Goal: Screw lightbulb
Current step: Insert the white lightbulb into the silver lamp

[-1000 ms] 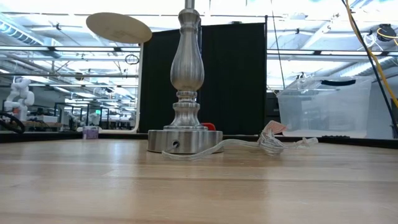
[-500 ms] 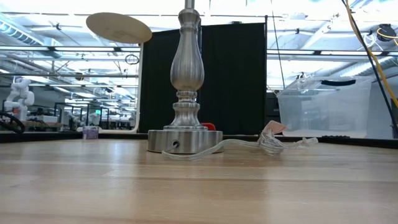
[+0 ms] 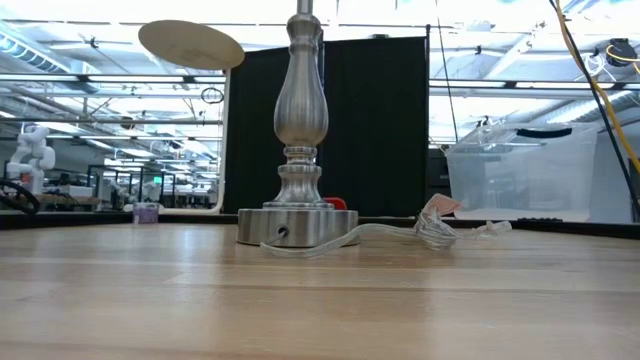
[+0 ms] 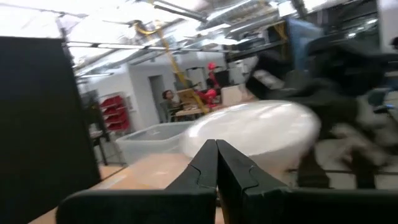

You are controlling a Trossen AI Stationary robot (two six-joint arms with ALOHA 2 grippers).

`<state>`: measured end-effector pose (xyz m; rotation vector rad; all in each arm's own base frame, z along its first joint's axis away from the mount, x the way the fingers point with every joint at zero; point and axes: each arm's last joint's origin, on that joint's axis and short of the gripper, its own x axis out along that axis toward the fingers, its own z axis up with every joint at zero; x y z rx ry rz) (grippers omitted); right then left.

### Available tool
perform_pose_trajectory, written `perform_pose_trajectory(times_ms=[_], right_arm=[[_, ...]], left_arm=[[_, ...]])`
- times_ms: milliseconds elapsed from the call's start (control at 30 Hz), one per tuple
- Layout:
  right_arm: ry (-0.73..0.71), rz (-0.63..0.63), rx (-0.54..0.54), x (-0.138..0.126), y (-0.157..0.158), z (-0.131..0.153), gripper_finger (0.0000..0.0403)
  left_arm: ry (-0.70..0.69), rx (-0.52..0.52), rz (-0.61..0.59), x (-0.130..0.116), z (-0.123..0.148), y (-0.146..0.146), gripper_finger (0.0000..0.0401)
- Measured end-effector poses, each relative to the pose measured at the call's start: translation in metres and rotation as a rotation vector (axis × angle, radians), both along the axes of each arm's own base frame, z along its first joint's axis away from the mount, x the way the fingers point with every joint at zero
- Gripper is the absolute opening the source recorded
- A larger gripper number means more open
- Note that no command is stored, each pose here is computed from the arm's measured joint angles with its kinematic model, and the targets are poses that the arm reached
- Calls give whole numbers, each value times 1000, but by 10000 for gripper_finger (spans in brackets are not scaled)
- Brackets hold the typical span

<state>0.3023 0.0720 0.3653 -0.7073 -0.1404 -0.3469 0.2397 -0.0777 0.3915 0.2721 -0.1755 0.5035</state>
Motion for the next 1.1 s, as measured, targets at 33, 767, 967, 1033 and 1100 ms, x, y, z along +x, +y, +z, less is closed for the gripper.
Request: perform_pose_trajectory(times_ms=[33,767,967,1033,1100], right_arm=[[3,18,-4,0,3,0,0],[142,-122,-7,1,4,-14,0],[69,-176,22,3,-14,-7,0],[40,-187,28,3,-18,-4,0],[22,-197,20,3,-22,-2,0]], left_arm=[[-2,-6,4,1,0,2,0],[-60,40,-102,-11,10,-8,0],[-58,44,-187,-7,6,-17,0],[-44,42,-187,-4,3,-18,0],[-38,43,-181,-1,1,-17,0]])
